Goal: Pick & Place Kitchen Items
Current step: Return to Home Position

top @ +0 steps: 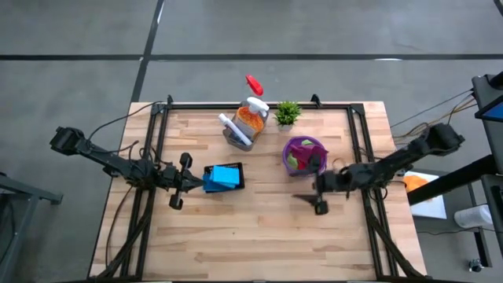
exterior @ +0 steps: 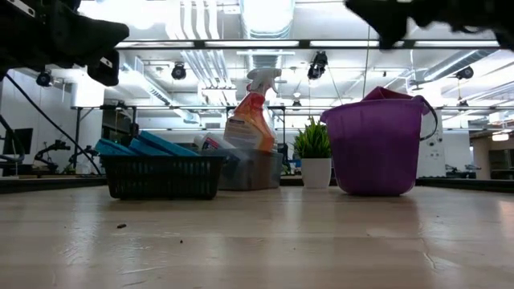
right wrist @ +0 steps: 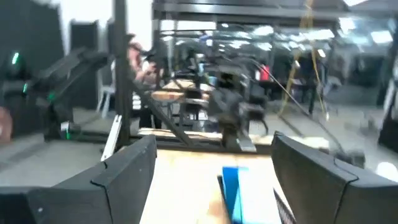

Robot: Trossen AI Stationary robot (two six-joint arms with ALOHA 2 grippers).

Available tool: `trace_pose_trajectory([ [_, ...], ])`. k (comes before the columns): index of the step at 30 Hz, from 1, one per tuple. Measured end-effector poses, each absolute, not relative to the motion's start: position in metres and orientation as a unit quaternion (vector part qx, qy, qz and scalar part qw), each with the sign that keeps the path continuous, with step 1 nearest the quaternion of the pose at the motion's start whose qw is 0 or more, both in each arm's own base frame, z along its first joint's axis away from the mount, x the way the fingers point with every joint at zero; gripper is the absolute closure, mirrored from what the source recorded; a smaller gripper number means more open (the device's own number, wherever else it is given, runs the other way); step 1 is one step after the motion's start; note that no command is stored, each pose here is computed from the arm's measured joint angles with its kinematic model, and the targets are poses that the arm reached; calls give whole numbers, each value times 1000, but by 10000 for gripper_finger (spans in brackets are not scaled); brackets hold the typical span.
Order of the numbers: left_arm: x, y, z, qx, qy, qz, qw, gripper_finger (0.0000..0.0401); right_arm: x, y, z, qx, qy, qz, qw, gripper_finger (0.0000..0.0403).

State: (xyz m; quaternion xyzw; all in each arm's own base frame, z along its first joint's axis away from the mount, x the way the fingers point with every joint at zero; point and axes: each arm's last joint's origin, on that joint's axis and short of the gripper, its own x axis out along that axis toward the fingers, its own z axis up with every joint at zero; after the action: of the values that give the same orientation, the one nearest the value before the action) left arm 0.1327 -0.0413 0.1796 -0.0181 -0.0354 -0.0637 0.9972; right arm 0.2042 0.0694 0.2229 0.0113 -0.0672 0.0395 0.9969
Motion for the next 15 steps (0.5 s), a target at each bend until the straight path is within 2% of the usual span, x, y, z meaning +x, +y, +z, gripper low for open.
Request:
trace_pose_trajectory([
  [2,133,-41,180,-28,-36,-66,997,397,188,63,216,36,-70,39,996,94],
  [6,133,-41,177,-24,-20,-65,997,397,161,60,203,-6,-85,115,990,94],
  [15,132,-40,169,-17,24,-51,998,397,137,52,191,1,-80,123,989,94],
])
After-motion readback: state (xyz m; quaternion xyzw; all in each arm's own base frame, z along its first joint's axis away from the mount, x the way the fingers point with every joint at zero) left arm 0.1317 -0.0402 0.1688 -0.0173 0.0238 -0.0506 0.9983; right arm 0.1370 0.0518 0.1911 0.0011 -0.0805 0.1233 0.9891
